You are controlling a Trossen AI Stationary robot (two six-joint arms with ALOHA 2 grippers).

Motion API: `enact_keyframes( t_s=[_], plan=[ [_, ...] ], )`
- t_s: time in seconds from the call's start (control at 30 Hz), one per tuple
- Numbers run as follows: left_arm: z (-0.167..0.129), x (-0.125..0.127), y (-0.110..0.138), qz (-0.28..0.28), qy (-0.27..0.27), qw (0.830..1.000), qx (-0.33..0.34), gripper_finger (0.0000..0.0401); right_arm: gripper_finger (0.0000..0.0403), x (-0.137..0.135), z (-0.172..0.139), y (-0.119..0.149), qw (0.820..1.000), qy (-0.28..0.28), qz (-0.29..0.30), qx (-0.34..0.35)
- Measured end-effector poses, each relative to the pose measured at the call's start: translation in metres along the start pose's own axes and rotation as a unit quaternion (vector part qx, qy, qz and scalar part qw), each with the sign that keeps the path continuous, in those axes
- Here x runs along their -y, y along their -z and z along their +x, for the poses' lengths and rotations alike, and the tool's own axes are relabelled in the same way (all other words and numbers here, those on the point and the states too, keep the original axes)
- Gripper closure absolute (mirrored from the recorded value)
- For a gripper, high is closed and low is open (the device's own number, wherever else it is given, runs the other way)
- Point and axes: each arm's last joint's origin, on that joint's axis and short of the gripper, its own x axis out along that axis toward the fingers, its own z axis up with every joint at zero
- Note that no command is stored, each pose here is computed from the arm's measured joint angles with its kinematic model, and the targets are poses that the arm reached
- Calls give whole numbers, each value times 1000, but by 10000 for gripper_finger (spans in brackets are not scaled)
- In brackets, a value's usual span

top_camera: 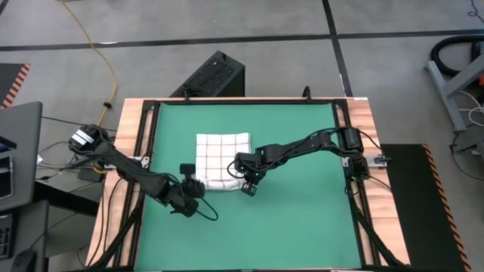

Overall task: Roll towel
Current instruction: Roll the white towel

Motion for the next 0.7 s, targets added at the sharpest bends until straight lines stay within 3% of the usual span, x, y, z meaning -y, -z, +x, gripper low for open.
enact_keyframes(
  t_s=[0.13,0.3,0.43,0.57,0.7],
  plan=[
    [-8,-20,-1,-18,-33,999,21,401,386,0,0,0,1000,0,-1,0],
    [-7,-36,6,-48,-4,999,11,401,386,0,0,0,1000,0,-1,0],
    [-24,-33,-3,-34,67,994,79,401,386,0,0,0,1000,0,-1,1],
    [-23,-28,2,-9,76,993,86,401,386,0,0,0,1000,-1,-1,1],
    [-6,-26,17,-21,83,993,86,401,386,0,0,0,1000,-1,-1,1]
  ],
)
